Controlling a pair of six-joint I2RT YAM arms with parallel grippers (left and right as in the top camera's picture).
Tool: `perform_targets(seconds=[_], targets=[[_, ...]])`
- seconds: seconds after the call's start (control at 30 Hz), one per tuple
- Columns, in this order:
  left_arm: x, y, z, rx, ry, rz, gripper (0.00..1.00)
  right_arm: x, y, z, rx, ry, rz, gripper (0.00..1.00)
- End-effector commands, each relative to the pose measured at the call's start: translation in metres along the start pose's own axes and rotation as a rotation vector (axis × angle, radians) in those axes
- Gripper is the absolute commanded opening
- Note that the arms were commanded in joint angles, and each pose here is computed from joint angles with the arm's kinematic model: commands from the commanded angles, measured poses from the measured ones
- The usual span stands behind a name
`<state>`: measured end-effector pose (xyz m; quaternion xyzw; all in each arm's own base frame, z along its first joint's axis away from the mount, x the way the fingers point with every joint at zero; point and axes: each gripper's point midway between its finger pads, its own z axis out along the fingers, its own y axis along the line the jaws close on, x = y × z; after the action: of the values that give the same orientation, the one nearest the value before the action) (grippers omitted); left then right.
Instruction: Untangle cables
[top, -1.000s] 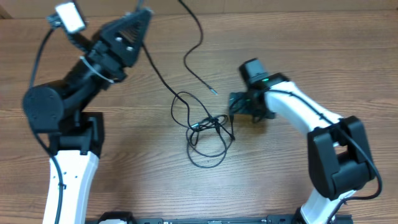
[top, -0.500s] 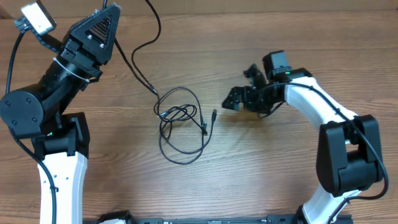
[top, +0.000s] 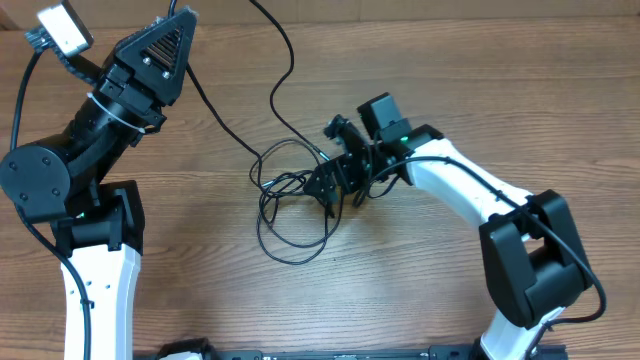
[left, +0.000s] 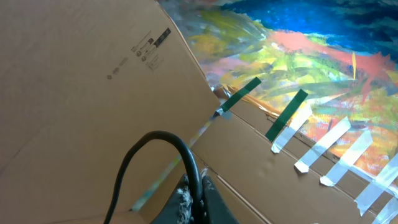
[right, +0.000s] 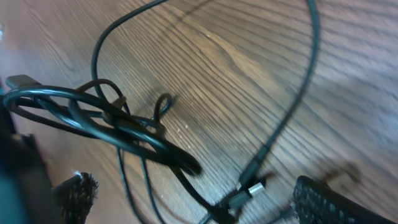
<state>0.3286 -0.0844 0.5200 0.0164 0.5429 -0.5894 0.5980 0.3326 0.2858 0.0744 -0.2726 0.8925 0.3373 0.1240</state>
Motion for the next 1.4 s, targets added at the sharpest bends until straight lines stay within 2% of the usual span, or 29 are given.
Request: perform_targets(seconds=[0.0, 0.2, 0.23, 0.27, 0.33, 0.5, 0.57, 0.8, 1.1, 1.37], targets=[[0.001, -0.023, 0.001, 0.047, 0.010, 0.008, 0.04, -0.006, 0.003, 0.008, 0.067, -0.016, -0.092, 1.00], [0.008, -0.028, 0.006, 0.066, 0.027, -0.008, 0.04, -0.033, 0.014, 0.017, 0.118, -0.115, -0.200, 1.00], [0.008, -0.028, 0.006, 0.067, 0.027, -0.008, 0.04, -0.037, 0.017, 0.018, 0.115, -0.130, -0.221, 0.98], [0.008, -0.028, 0.006, 0.067, 0.027, -0.008, 0.04, -0.039, 0.019, 0.019, 0.112, -0.138, -0.238, 0.90], [0.008, -0.028, 0.006, 0.067, 0.027, -0.008, 0.04, -0.040, 0.021, 0.022, 0.111, -0.143, -0.267, 0.63], [0.007, -0.028, 0.006, 0.064, 0.020, -0.008, 0.04, -0.025, 0.010, 0.040, 0.113, -0.084, -0.239, 0.13], [0.007, -0.028, 0.006, 0.064, 0.019, -0.008, 0.04, -0.017, 0.002, 0.047, 0.128, -0.051, -0.219, 0.06], [0.000, -0.024, 0.002, 0.047, 0.003, 0.003, 0.04, 0.010, -0.050, 0.034, 0.351, 0.040, -0.026, 0.04], [-0.033, -0.006, -0.019, -0.033, -0.096, 0.022, 0.04, 0.039, -0.100, -0.001, 0.417, 0.125, 0.151, 0.04], [-0.057, -0.019, -0.025, -0.020, -0.178, 0.078, 0.04, 0.056, -0.140, -0.032, 0.497, 0.141, 0.302, 0.04]])
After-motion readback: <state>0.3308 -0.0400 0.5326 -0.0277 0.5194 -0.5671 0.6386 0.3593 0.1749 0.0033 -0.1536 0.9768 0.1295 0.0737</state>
